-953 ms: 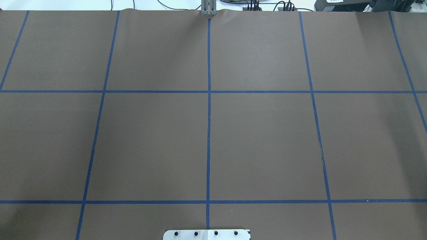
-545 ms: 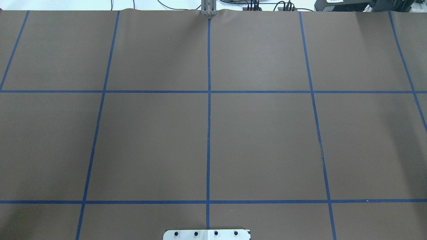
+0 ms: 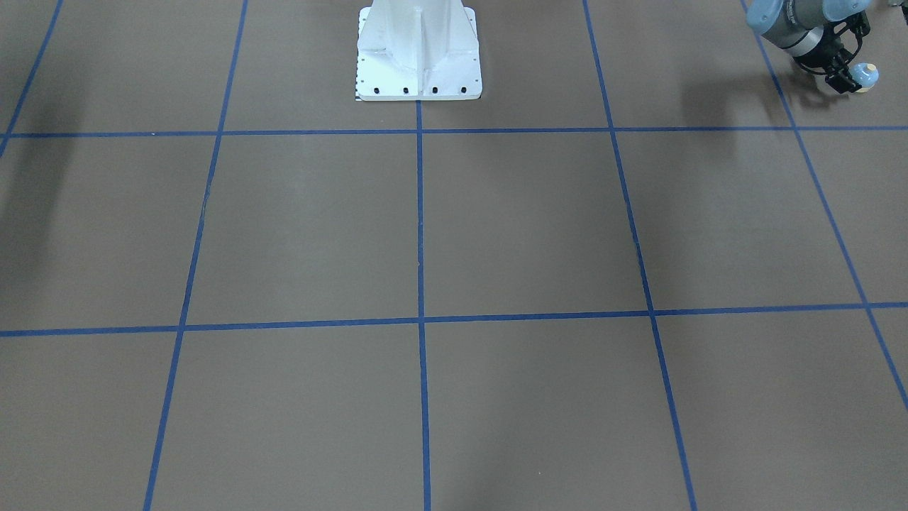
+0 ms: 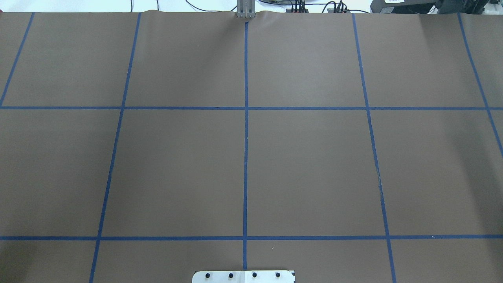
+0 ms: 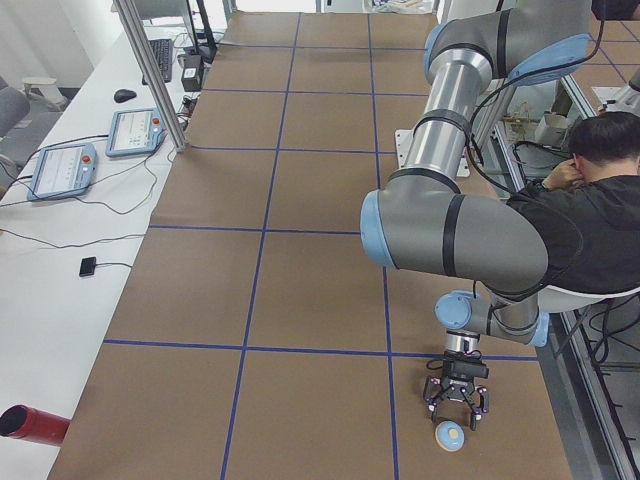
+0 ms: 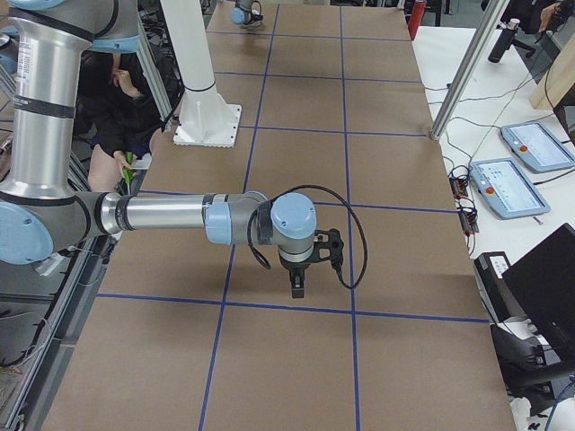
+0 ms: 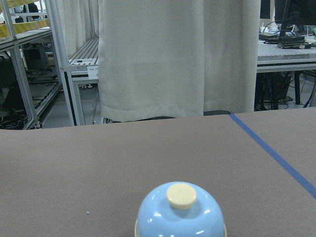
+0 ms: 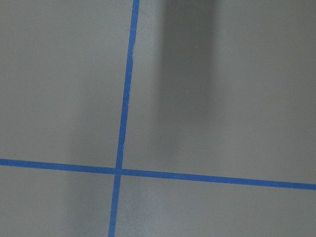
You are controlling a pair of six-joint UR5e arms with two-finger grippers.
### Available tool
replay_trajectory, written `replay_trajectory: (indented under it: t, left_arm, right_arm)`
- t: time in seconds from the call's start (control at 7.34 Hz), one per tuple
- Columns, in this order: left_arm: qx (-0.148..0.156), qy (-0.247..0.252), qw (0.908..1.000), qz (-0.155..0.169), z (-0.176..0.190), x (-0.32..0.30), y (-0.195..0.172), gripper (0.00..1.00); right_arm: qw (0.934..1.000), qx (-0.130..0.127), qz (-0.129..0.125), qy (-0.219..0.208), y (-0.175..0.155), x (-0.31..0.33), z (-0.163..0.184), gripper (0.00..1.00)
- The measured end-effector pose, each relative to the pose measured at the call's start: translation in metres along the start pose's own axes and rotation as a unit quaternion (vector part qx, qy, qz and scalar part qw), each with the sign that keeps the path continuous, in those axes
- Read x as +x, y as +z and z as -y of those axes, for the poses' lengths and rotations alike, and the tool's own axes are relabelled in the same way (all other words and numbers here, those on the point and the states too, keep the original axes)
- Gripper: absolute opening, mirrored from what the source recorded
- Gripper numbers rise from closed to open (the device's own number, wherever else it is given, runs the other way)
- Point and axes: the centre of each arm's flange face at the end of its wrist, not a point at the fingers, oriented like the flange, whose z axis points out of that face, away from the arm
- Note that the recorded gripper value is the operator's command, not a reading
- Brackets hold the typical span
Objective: Place and press bell with both arms
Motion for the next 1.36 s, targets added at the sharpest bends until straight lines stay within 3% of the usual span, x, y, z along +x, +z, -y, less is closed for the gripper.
replay_trajectory:
  t: [0.54, 0.68, 0.95, 1.09, 1.36]
  left_arm:
    - [0.004, 0.004, 1.0, -0.004, 0.005, 0.002, 0.018, 0.99]
    - [0.004, 0.006, 1.0, -0.005, 0.005, 0.002, 0.02, 0.9]
    - [0.006, 0.008, 0.9999, -0.008, 0.006, 0.002, 0.023, 0.26]
    - [0.006, 0.008, 0.9999, -0.009, 0.006, 0.001, 0.023, 0.01]
    - [0.005, 0.012, 0.9998, -0.012, 0.004, -0.004, 0.022, 0.0]
  right_arm:
    - [1.0, 0.0, 0.0, -0.001, -0.001, -0.001, -0.003, 1.0]
    - [1.0, 0.001, 0.0, -0.001, -0.001, -0.002, -0.003, 1.0]
    - [1.0, 0.002, 0.0, -0.002, -0.002, -0.003, -0.003, 1.0]
    - [1.0, 0.002, 0.0, -0.002, -0.002, -0.003, -0.003, 1.0]
    - [1.0, 0.002, 0.0, -0.002, -0.003, -0.003, -0.002, 1.0]
